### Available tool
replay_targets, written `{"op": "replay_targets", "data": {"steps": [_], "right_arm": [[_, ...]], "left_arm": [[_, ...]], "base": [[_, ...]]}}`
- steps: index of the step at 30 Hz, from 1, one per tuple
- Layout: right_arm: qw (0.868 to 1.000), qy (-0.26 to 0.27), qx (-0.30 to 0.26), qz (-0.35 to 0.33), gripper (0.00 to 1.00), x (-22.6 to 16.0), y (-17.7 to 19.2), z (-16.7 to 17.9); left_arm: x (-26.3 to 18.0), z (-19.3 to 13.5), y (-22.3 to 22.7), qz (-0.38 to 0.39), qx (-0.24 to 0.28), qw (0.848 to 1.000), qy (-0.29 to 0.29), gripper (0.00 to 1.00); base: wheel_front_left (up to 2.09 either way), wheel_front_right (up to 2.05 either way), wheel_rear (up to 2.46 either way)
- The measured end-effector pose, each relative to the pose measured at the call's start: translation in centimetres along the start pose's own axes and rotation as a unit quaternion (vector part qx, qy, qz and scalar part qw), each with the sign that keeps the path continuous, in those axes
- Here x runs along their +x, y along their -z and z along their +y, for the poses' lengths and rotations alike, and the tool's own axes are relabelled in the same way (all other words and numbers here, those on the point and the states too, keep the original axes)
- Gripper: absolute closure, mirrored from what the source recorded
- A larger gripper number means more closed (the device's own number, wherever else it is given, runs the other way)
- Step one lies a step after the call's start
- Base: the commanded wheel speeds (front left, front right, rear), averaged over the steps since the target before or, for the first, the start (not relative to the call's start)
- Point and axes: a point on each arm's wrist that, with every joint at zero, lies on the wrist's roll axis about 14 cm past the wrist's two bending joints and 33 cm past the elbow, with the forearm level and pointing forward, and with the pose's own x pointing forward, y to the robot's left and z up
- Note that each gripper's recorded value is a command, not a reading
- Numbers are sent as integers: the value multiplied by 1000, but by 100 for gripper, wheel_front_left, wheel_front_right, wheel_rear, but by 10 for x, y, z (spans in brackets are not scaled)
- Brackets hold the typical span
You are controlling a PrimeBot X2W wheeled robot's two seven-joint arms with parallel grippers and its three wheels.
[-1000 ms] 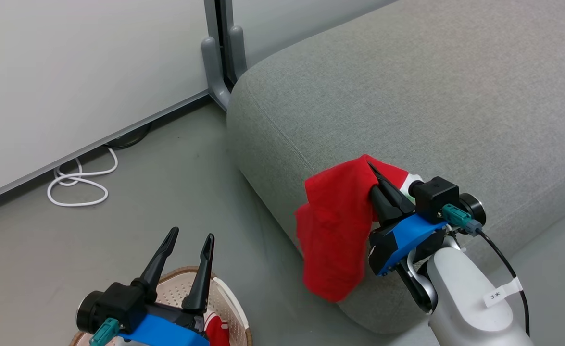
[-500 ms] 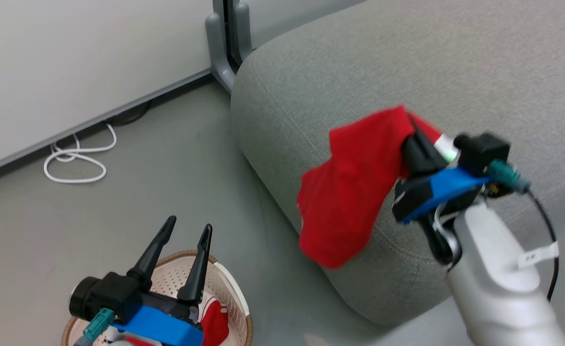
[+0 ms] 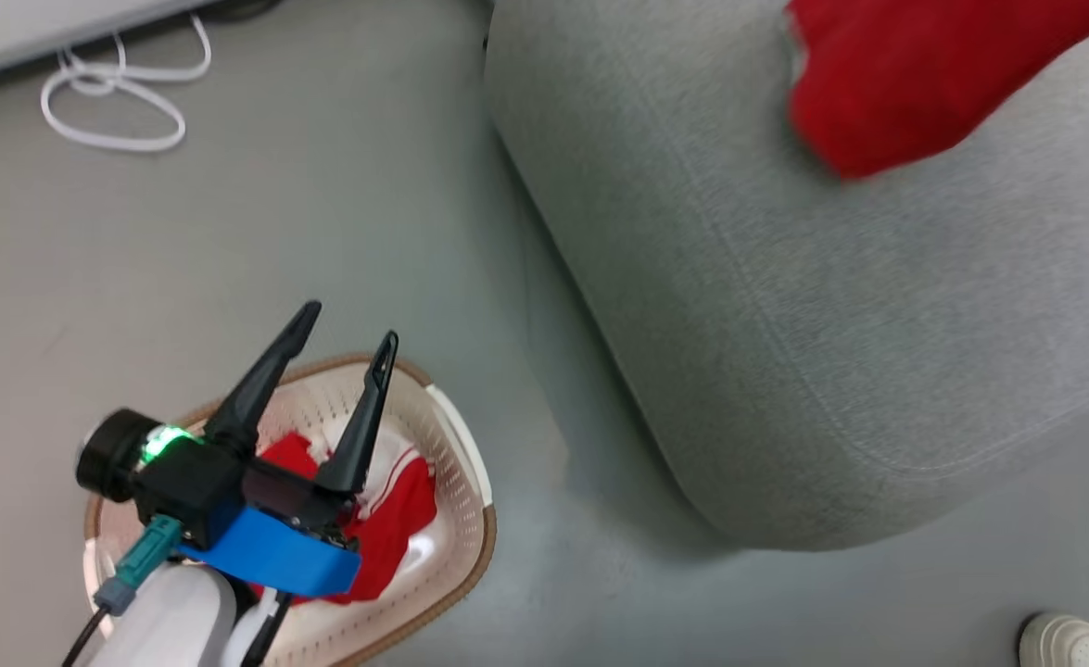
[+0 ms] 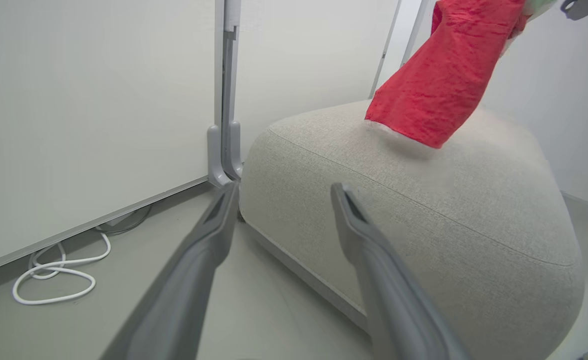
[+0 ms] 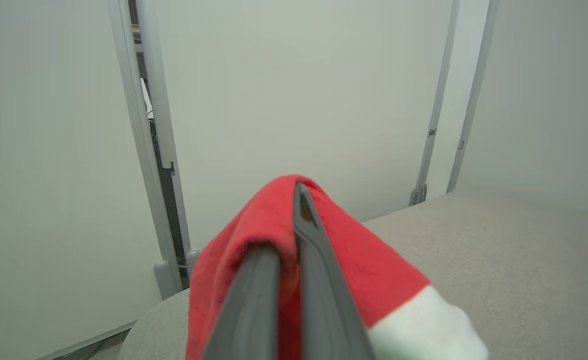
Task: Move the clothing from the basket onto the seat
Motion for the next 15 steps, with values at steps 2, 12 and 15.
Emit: {"op": "replay_targets", "data": {"steps": [2, 12, 15], "right_arm": [[1000, 22, 3, -4, 100, 16, 4, -10], [993, 78, -8, 91, 100, 44, 114, -18], [987, 87, -6, 137, 98, 33, 155, -16]], "left_arm": [[2, 10, 7, 5, -1, 1000, -3, 0], [-4, 52, 52, 30, -24, 999, -37, 0], [-12, 59, 58, 37, -27, 998, -51, 0]], "base": [[0, 0, 0], [0, 0, 0], [0, 0, 0]]}}
